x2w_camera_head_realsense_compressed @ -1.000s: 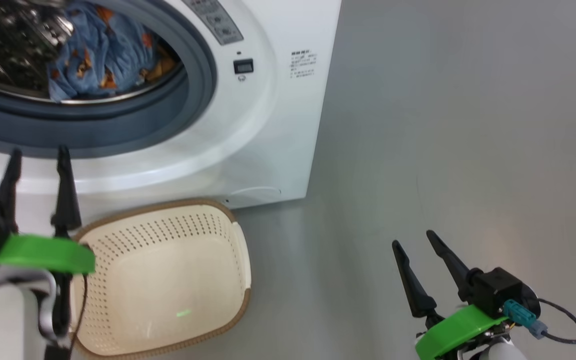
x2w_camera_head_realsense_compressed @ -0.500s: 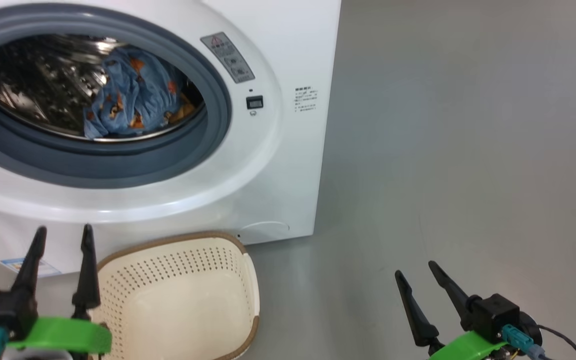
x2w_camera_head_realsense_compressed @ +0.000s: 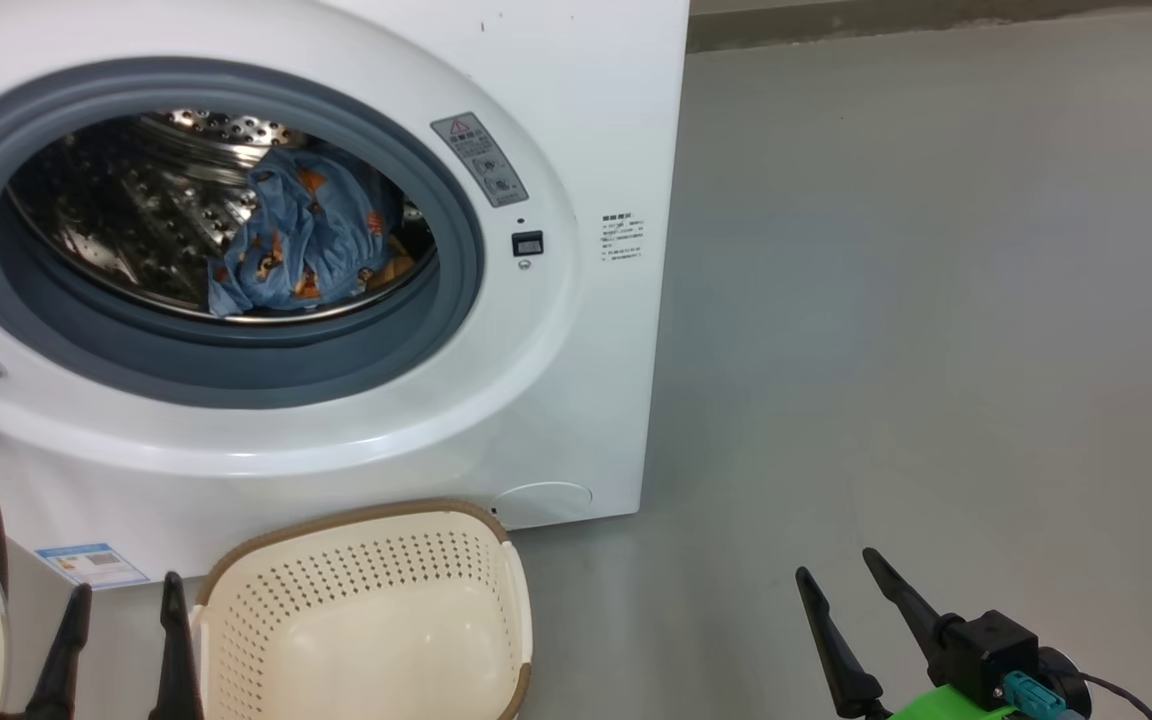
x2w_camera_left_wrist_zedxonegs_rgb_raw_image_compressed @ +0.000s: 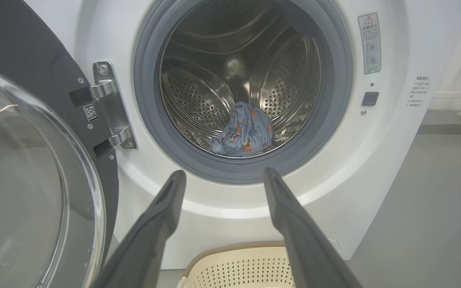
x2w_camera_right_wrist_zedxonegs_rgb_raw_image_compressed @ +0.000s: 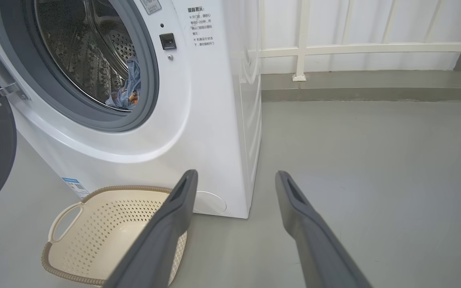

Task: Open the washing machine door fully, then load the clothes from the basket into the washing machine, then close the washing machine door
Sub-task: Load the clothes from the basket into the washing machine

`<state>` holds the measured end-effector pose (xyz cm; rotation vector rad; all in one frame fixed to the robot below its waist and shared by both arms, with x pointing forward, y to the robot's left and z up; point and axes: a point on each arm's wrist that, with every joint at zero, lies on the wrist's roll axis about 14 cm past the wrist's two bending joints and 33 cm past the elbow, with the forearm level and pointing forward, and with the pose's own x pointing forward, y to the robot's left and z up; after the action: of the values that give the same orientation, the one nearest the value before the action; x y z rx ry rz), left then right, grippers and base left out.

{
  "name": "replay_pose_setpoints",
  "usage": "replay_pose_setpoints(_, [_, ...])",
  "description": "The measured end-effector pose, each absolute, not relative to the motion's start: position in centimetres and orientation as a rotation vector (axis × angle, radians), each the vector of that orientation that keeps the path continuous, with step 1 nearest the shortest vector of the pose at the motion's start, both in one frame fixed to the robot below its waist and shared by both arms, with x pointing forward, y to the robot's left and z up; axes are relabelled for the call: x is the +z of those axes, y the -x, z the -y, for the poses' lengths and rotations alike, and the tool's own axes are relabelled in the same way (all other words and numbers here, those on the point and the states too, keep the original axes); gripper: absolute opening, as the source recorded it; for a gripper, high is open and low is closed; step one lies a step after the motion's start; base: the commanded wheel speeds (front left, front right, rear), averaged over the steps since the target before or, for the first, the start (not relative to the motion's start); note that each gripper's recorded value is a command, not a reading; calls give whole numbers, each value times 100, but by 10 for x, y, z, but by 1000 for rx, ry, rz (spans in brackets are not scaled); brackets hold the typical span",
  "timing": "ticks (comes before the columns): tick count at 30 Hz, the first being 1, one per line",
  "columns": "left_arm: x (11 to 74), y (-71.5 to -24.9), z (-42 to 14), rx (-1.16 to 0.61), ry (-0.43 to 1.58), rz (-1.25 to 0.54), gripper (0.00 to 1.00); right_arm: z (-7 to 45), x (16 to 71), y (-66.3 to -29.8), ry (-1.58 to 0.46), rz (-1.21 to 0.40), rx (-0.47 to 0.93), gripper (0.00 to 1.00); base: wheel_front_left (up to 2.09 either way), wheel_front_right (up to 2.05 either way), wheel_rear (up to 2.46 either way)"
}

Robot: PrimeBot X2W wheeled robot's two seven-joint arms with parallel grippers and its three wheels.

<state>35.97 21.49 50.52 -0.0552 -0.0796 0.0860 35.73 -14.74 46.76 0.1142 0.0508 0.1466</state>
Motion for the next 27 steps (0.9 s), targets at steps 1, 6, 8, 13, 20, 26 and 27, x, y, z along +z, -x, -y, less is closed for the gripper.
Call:
replay_pose_setpoints(1, [505,-357,-215,89,57,78,100,147,468,-357,-114,-48,148,100,0,0,0])
replay_pose_setpoints(6, [502,-348,-213,82,53,67,100,150,472,-358,-114,-37,138,100,0,0,0])
replay_pose_setpoints(8, [500,-345,-210,79,52,58,100,154,473,-358,-114,-33,128,100,0,0,0])
replay_pose_setpoints(13, [491,-336,-206,73,54,27,100,158,476,-357,-112,-22,117,100,0,0,0])
replay_pose_setpoints(20, [491,-335,-204,70,58,27,100,159,481,-358,-111,-8,113,100,0,0,0])
replay_pose_setpoints(26, [490,-333,-204,75,61,25,100,159,484,-359,-111,2,115,100,0,0,0])
replay_pose_setpoints(27, [490,-333,-204,75,65,25,100,159,484,-359,-111,3,115,100,0,0,0])
